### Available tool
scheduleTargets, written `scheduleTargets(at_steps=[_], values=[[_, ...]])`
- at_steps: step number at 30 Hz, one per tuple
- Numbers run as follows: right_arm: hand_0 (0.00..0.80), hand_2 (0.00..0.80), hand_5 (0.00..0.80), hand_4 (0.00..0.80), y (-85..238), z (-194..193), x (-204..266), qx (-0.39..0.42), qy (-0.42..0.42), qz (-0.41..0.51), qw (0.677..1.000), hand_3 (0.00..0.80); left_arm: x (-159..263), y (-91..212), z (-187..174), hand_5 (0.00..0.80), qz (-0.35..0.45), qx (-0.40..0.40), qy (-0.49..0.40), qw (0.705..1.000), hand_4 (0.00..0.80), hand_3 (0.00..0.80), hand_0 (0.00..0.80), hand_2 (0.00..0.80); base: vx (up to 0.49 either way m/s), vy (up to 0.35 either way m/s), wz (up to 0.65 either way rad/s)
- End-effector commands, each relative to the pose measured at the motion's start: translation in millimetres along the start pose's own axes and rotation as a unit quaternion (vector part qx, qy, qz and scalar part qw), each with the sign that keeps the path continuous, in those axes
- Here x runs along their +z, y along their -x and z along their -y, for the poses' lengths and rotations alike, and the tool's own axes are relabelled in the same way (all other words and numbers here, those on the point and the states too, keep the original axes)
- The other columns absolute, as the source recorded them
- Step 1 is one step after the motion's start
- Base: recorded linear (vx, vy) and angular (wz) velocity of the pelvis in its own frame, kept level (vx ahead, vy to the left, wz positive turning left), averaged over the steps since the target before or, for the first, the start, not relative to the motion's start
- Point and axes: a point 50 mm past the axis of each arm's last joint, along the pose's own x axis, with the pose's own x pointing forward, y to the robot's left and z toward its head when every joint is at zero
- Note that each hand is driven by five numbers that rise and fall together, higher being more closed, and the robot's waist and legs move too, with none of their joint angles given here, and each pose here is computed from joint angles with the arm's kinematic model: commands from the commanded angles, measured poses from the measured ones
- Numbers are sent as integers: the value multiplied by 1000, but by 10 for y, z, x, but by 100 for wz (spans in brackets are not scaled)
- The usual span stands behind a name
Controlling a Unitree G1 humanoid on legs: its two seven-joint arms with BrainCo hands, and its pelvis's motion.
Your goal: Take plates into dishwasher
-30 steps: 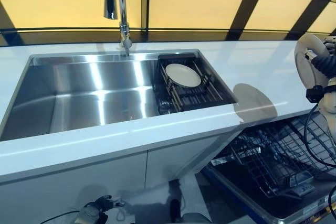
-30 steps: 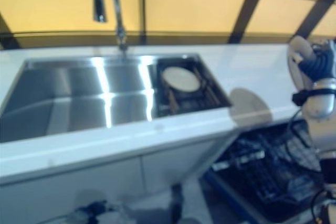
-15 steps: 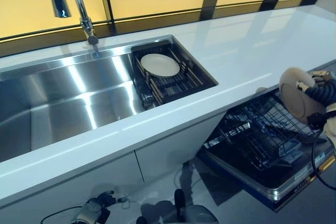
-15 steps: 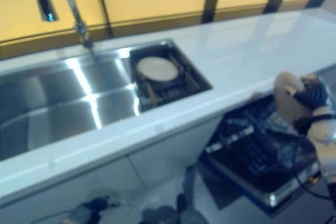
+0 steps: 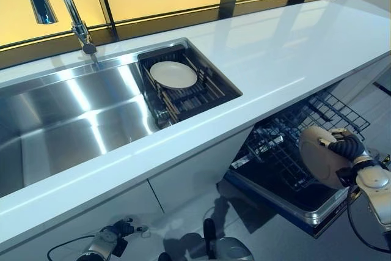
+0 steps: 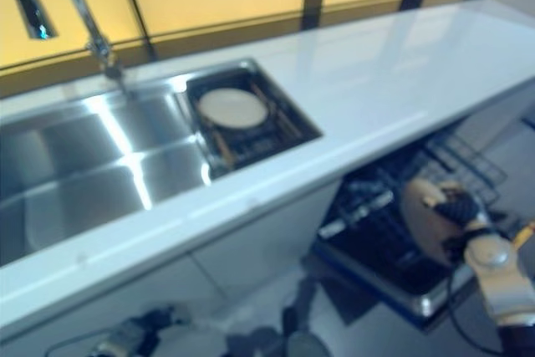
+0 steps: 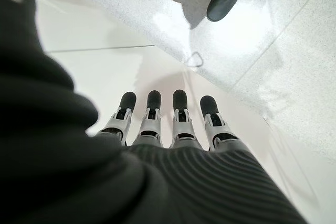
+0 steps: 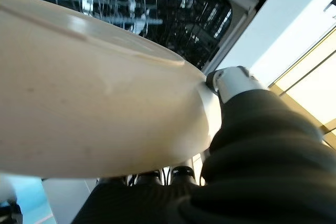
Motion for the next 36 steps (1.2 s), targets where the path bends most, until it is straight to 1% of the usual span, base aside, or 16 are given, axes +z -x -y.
scheduleTargets(at_steps=[1,8,13,24,36], values=[[800,800,800,800,-151,226,468,-51,0,80,995,800,158,2,-216,0,15,20,-7,1000,0,0,0,0,72,-55,5],[800,800,800,800,-232,84,455,-50,-12,66,996,800,193,-2,-202,0,18,14,-9,1000,0,0,0,0,92,-92,6],[800,800,800,800,-291,4,492,-55,-4,63,996,800,262,-15,-147,0,24,9,-10,1000,0,0,0,0,102,-121,8],[800,800,800,800,-389,-5,631,-55,31,62,996,800,416,-22,-129,0,43,9,-7,999,0,0,0,0,73,-102,8],[800,800,800,800,-550,-127,747,-53,36,51,997,800,638,-6,-197,0,68,21,1,997,0,0,0,0,20,-104,9]])
